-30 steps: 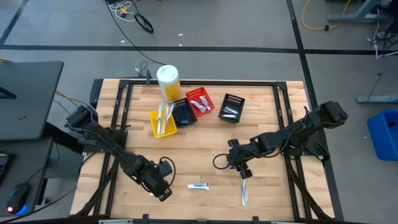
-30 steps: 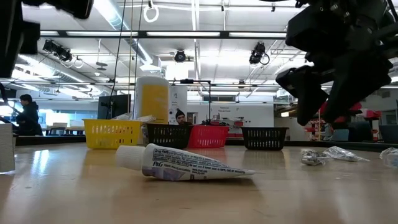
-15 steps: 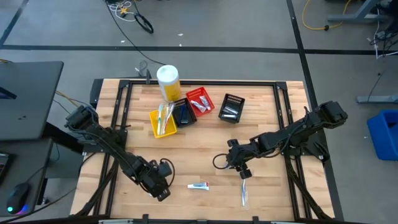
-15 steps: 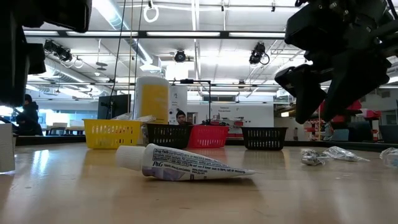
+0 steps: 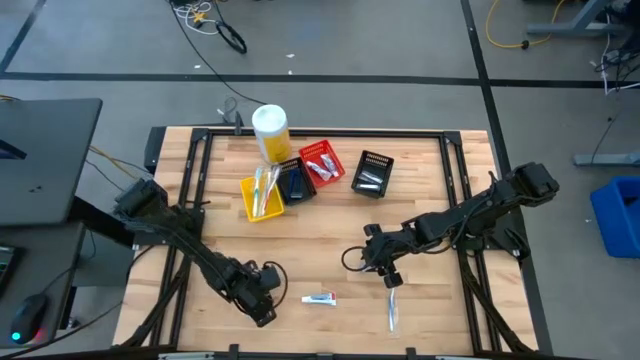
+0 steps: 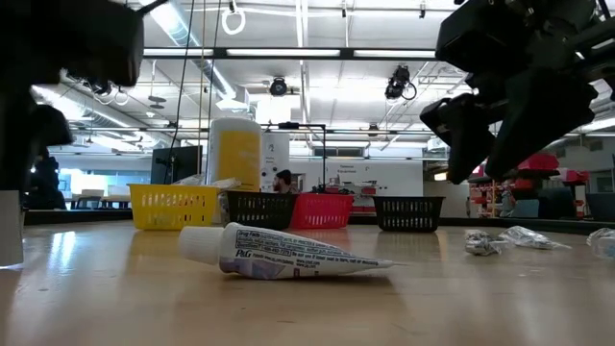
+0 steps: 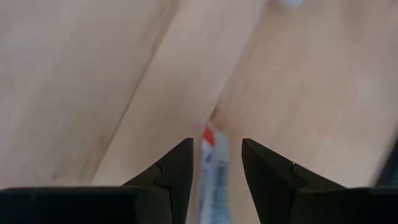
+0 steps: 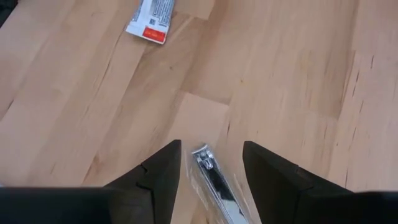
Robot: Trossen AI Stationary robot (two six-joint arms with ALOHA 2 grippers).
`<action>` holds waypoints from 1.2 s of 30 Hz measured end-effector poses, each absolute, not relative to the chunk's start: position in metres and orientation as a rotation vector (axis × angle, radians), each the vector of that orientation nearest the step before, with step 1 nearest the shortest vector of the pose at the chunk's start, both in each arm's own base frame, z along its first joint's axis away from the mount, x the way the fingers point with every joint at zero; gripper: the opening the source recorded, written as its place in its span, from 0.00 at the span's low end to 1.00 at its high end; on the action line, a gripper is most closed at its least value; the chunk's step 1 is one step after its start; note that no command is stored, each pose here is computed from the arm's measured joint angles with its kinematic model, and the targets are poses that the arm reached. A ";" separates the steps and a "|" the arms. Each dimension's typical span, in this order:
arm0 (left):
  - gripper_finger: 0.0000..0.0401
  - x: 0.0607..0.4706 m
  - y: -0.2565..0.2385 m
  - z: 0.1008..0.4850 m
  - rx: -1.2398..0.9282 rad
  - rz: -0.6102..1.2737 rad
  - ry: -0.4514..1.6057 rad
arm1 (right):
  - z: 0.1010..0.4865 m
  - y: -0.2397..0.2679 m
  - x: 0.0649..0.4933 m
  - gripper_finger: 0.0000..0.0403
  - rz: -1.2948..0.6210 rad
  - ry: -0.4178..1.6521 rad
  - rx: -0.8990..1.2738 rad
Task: Pick & Place Travel size toiletries
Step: Put the white toothpaste into the red bin
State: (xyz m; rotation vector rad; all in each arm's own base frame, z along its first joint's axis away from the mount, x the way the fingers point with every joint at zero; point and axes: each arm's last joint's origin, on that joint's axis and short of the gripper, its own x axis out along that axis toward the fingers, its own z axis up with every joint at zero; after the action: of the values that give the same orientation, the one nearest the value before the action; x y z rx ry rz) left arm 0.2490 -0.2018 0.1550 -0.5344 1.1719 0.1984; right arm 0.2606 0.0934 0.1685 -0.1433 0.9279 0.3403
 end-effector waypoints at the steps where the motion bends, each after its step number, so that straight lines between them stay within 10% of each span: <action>1: 0.36 0.251 -0.203 0.152 -0.511 0.198 1.191 | 0.169 0.093 0.261 0.46 0.341 0.927 -0.143; 10: 0.34 0.255 -0.203 0.150 -0.353 0.254 1.171 | 0.170 0.094 0.262 0.46 0.341 0.906 -0.139; 24: 0.02 0.252 -0.202 0.148 -0.397 0.254 1.229 | 0.170 0.094 0.262 0.46 0.341 0.905 -0.139; 36: 0.01 0.300 -0.164 0.180 -0.251 0.389 1.027 | 0.172 0.094 0.264 0.45 0.342 0.876 -0.135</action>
State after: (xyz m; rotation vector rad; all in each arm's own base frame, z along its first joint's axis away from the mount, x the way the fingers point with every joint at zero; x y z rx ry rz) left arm 0.2996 -0.1638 0.1805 -0.2513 1.0267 0.3887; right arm 0.2645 0.0944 0.1716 -0.1348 0.8763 0.3424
